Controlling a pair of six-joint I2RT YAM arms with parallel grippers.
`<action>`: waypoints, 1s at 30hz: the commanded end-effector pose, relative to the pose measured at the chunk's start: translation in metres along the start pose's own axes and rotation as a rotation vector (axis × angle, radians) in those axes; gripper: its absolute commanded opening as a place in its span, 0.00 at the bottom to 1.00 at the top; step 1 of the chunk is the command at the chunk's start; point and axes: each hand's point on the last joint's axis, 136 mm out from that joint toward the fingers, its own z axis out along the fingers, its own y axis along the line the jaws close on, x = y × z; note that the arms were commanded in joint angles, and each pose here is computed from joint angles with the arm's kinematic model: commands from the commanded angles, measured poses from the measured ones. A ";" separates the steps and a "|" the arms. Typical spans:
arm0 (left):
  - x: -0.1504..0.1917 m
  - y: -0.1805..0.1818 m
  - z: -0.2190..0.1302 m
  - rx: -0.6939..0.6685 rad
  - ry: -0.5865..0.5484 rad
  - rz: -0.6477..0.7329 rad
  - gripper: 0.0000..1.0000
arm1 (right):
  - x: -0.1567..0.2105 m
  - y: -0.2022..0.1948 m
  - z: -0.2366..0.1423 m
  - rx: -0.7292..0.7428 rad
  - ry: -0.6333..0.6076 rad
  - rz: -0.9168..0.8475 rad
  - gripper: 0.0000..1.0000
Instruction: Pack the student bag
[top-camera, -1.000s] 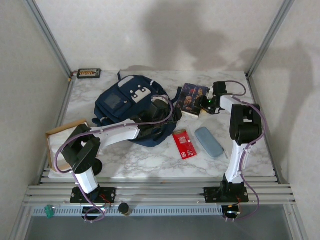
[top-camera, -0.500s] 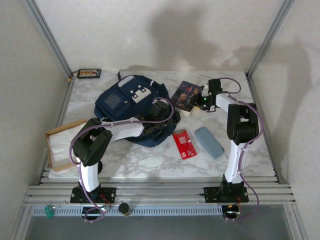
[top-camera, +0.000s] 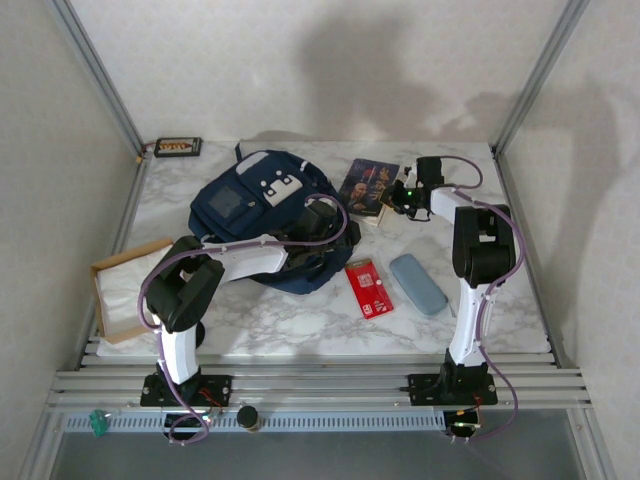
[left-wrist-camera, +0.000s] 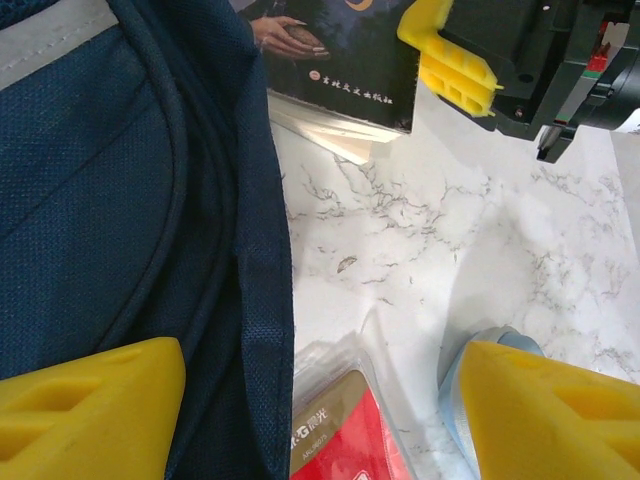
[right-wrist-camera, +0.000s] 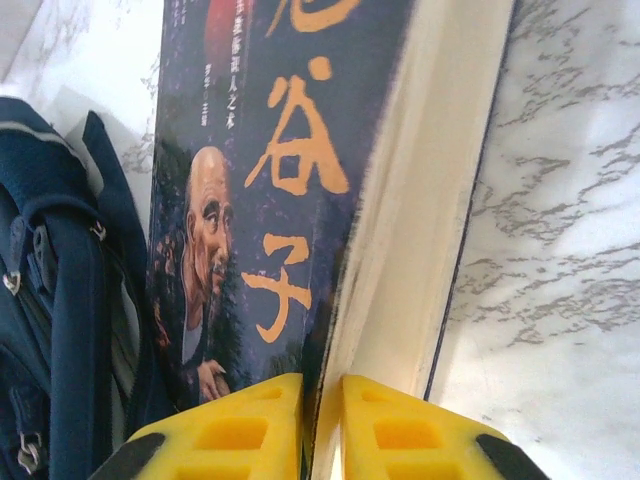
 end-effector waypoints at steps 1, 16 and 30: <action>-0.009 -0.001 -0.001 0.020 -0.022 -0.010 0.73 | 0.008 0.013 0.011 -0.064 0.032 0.030 0.14; -0.048 -0.047 -0.030 0.166 -0.051 -0.067 0.77 | -0.021 0.038 -0.063 -0.144 -0.057 -0.025 0.00; -0.101 -0.038 -0.097 0.219 -0.133 -0.172 0.89 | -0.014 0.130 -0.169 -0.384 -0.104 -0.158 0.00</action>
